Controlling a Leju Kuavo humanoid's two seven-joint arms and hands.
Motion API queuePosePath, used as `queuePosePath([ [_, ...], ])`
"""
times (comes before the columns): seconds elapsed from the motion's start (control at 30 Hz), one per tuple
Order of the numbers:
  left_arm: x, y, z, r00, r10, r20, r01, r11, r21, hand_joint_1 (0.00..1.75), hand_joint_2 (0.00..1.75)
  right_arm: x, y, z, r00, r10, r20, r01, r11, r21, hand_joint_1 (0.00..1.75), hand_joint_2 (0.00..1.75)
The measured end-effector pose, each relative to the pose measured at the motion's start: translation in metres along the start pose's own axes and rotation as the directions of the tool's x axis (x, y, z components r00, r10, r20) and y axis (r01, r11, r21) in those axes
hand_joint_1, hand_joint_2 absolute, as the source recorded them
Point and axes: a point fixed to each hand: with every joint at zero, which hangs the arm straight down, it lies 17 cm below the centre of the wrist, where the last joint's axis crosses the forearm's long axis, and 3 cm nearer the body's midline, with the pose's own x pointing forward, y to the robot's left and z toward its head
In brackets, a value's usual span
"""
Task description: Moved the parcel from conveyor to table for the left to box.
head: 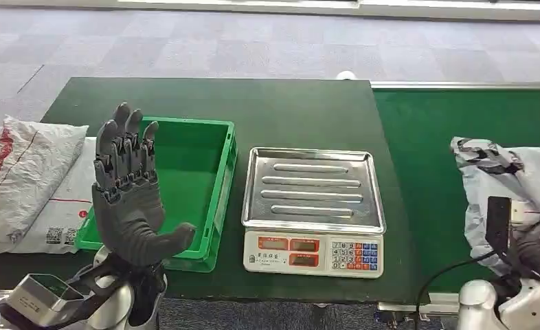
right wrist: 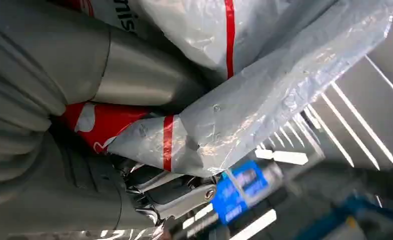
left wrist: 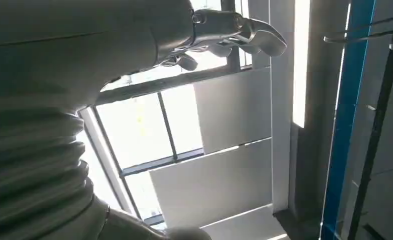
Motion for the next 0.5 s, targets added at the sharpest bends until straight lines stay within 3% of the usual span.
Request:
queuePosePath([
  [0.13, -0.002, 0.002, 0.000, 1.000, -0.001, -0.003, 0.001, 1.000, 0.010, 0.00, 1.75, 0.051, -0.083, -0.011, 0.989, -0.025, 0.143, 0.056, 0.975, -0.213, 1.75, 1.75],
  [0.33, -0.005, 0.002, 0.002, 1.000, 0.003, -0.007, -0.003, 1.000, 0.018, 0.00, 1.75, 0.084, -0.170, -0.013, 0.983, -0.033, 0.179, 0.103, 0.910, -0.400, 1.75, 1.75],
  [0.43, -0.007, 0.003, 0.002, 1.000, 0.006, -0.010, -0.005, 1.000, 0.027, 0.00, 1.75, 0.099, -0.177, -0.011, 0.976, -0.065, 0.207, 0.146, 0.903, -0.404, 1.75, 1.75],
  [0.5, -0.006, 0.004, 0.002, 1.000, 0.012, -0.007, -0.011, 0.999, 0.032, 0.00, 1.75, 0.117, -0.152, -0.011, 0.966, -0.121, 0.228, 0.188, 0.935, -0.300, 1.75, 1.75],
])
